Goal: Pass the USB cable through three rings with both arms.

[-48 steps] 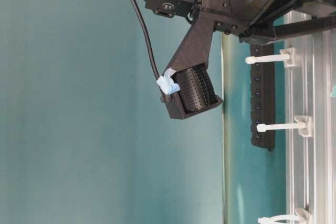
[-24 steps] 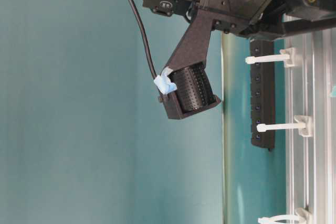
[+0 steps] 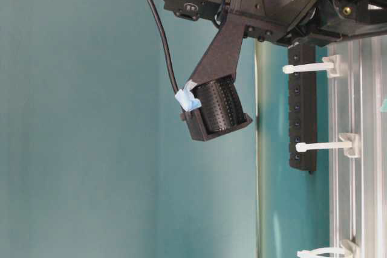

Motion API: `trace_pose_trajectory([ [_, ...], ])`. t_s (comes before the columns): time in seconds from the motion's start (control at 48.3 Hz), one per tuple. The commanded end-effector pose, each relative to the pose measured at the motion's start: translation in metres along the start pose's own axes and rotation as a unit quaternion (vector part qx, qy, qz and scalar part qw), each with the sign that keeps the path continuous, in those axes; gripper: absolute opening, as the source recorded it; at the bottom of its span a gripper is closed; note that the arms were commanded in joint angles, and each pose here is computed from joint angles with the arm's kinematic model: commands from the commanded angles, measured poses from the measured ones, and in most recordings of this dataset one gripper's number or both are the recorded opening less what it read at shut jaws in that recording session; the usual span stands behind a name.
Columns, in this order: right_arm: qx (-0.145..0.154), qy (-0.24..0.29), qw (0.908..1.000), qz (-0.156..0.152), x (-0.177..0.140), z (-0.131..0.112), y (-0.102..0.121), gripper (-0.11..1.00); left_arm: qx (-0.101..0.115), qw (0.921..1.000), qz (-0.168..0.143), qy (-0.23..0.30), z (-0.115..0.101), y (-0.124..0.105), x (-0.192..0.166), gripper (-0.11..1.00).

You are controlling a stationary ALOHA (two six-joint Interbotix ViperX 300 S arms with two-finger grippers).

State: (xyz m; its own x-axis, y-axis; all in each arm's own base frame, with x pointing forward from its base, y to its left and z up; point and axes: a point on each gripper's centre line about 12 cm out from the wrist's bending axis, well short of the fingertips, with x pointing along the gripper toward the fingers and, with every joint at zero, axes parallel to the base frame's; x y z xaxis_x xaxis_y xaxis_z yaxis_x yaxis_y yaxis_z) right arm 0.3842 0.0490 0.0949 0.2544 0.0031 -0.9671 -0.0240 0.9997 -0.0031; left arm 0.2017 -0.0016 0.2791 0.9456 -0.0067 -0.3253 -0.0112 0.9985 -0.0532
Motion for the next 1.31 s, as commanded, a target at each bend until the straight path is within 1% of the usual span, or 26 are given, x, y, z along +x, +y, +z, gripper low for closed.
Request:
trace_pose_trajectory([
  [0.0,0.012,0.002,0.9999,-0.004,0.002,0.001,-0.008,-0.08,0.002,1.0000,-0.002,-0.009,0.007,-0.001,0.000,0.43],
  [0.249,0.027,0.001,0.9996,-0.003,0.003,0.001,-0.008,-0.08,0.002,1.0000,-0.002,-0.008,0.006,-0.001,0.000,0.43],
  [0.477,0.025,0.000,0.9997,-0.003,0.001,0.002,-0.006,-0.09,0.006,1.0000,-0.001,-0.007,0.006,-0.001,-0.001,0.43],
  [0.559,0.026,-0.005,0.9997,-0.002,-0.007,0.006,-0.006,-0.09,0.006,1.0000,-0.001,-0.004,0.006,-0.001,-0.001,0.43],
  [0.725,0.023,-0.014,0.9996,-0.005,-0.034,0.017,-0.007,-0.09,0.004,1.0000,0.000,-0.001,0.006,-0.001,-0.004,0.43],
  [0.85,0.023,0.001,0.9997,-0.010,-0.053,0.022,-0.008,-0.09,0.003,1.0000,0.000,-0.002,0.006,-0.001,-0.005,0.43],
  [0.974,0.012,0.013,0.9995,-0.028,-0.071,0.025,-0.012,-0.09,0.003,1.0000,0.001,-0.001,0.006,0.000,-0.005,0.43],
  [1.119,-0.007,0.000,0.9975,-0.070,-0.097,0.029,-0.026,-0.09,0.003,1.0000,0.002,-0.001,0.006,0.000,-0.005,0.43],
  [1.181,-0.007,-0.001,0.9965,-0.084,-0.107,0.029,-0.034,-0.09,0.003,1.0000,0.002,0.001,0.005,0.000,-0.004,0.43],
  [1.285,-0.004,0.013,0.9944,-0.105,-0.122,0.025,-0.047,-0.09,0.003,1.0000,0.002,0.000,0.006,0.000,-0.005,0.43],
])
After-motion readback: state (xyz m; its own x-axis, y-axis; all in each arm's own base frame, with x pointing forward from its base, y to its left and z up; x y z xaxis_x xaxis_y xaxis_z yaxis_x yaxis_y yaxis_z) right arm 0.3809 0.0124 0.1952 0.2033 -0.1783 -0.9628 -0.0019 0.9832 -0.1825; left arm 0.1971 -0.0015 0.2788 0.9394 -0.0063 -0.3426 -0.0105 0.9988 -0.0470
